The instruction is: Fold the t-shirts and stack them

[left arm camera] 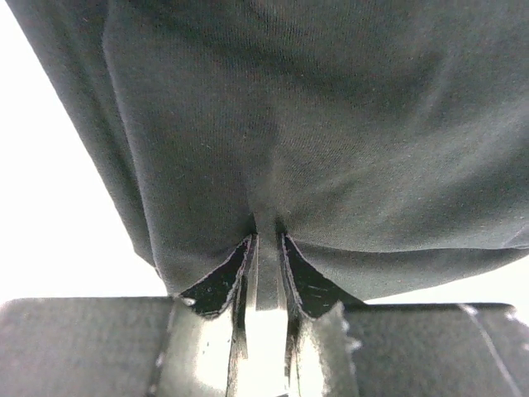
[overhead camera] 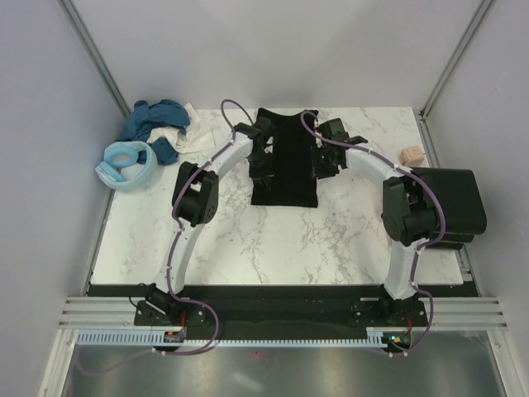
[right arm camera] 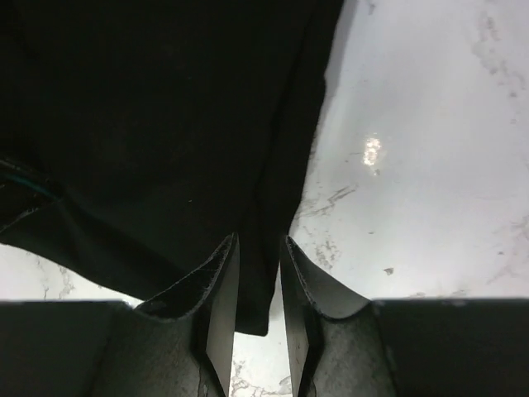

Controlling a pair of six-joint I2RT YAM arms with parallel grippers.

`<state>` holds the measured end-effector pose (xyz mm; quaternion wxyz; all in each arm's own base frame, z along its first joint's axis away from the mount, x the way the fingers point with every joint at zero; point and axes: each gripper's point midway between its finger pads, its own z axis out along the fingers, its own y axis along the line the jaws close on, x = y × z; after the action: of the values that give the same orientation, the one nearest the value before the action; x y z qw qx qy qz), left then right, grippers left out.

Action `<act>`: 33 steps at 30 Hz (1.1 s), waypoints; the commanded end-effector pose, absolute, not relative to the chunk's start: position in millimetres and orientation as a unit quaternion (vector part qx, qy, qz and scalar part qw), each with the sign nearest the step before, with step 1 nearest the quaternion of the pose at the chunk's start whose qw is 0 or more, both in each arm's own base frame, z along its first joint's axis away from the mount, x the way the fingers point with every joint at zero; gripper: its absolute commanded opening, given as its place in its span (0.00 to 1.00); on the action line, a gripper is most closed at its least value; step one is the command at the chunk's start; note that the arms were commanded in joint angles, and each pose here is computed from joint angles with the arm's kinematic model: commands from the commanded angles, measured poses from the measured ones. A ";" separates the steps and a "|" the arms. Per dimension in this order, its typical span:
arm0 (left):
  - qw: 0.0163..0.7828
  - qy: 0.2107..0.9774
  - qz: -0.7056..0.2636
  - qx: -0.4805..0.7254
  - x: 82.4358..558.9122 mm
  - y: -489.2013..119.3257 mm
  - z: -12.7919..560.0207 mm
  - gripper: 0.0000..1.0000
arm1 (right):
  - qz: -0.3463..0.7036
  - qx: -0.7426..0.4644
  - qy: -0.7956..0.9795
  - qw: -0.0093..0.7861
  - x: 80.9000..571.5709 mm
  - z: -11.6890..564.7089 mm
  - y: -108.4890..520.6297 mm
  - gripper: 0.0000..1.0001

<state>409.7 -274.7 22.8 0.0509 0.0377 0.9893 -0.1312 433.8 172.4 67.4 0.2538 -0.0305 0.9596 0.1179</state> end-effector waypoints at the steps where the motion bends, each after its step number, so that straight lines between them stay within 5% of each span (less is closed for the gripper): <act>1: 0.081 0.988 -0.124 0.043 428.1 -271.5 27.7 0.23 | 0.144 -0.052 0.956 0.249 431.9 65.1 184.3 0.34; 26: 0.067 0.987 -0.131 0.057 422.3 -272.3 19.6 0.22 | 0.157 -0.069 0.966 0.194 408.9 26.6 188.0 0.45; 33: 0.061 0.988 -0.128 0.061 419.7 -270.9 14.5 0.22 | 0.187 -0.080 0.962 0.182 402.8 22.7 201.0 0.30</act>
<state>416.3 -273.6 22.5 0.0591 0.0421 0.9886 -0.1317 407.5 189.6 27.4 0.1898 -0.0632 0.9662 0.1625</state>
